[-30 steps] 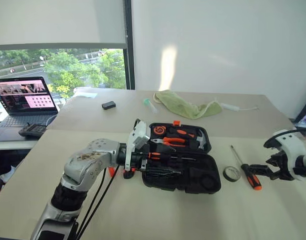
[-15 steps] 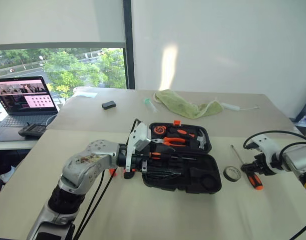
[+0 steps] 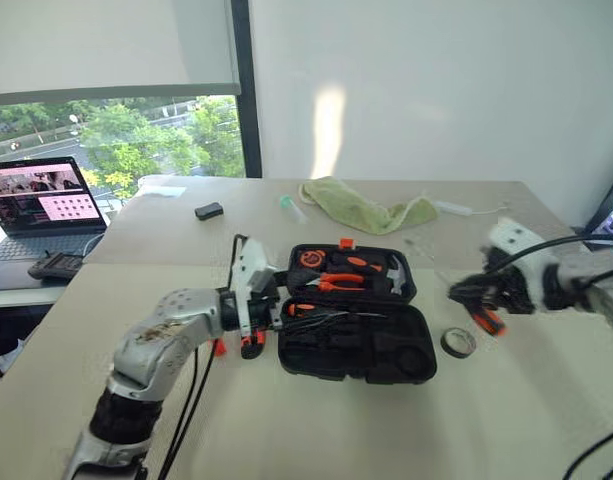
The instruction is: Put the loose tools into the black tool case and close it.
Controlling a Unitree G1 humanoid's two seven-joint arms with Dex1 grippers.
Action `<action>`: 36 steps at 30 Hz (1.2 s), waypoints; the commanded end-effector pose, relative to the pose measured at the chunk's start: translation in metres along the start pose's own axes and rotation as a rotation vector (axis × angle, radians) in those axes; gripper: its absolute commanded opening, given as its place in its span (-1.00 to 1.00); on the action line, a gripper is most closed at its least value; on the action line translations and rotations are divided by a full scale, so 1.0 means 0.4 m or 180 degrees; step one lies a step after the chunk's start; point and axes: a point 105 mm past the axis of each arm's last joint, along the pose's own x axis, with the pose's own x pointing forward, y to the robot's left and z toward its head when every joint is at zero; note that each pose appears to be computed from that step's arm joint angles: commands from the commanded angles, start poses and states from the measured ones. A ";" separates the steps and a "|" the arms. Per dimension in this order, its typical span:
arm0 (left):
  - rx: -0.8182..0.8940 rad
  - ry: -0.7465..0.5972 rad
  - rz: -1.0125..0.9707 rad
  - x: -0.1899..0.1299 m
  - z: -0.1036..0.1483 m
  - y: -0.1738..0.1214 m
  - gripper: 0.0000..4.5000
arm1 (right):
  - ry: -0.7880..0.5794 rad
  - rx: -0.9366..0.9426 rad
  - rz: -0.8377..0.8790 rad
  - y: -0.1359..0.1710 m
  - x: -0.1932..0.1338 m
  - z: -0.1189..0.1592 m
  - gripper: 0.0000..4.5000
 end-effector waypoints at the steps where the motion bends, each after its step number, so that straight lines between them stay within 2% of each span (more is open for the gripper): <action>1: 0.0009 -0.0006 0.0020 -0.057 0.009 -0.002 1.00 | 0.0176 -0.0569 0.0334 0.047 0.096 0.018 -0.66; 4: 0.0011 0.0179 0.0090 -0.116 -0.016 -0.021 1.00 | 0.0377 -0.0922 0.0548 0.058 0.178 0.007 -0.66; 13: 0.0103 0.0360 0.0268 -0.177 -0.023 -0.034 1.00 | 0.0543 -0.1450 0.0954 0.060 0.257 0.037 -0.66; 19: 0.0131 0.0349 0.0367 -0.183 -0.018 -0.036 1.00 | 0.0513 -0.1511 0.1306 0.095 0.257 0.062 -0.66; 26: 0.0125 0.0350 0.0405 -0.188 -0.021 -0.033 1.00 | 0.0495 -0.1426 0.1309 0.083 0.245 0.071 -0.66; 36: 0.0162 0.0353 0.0377 -0.175 -0.027 -0.038 1.00 | 0.0728 -0.1288 0.1311 0.064 0.291 0.013 -0.67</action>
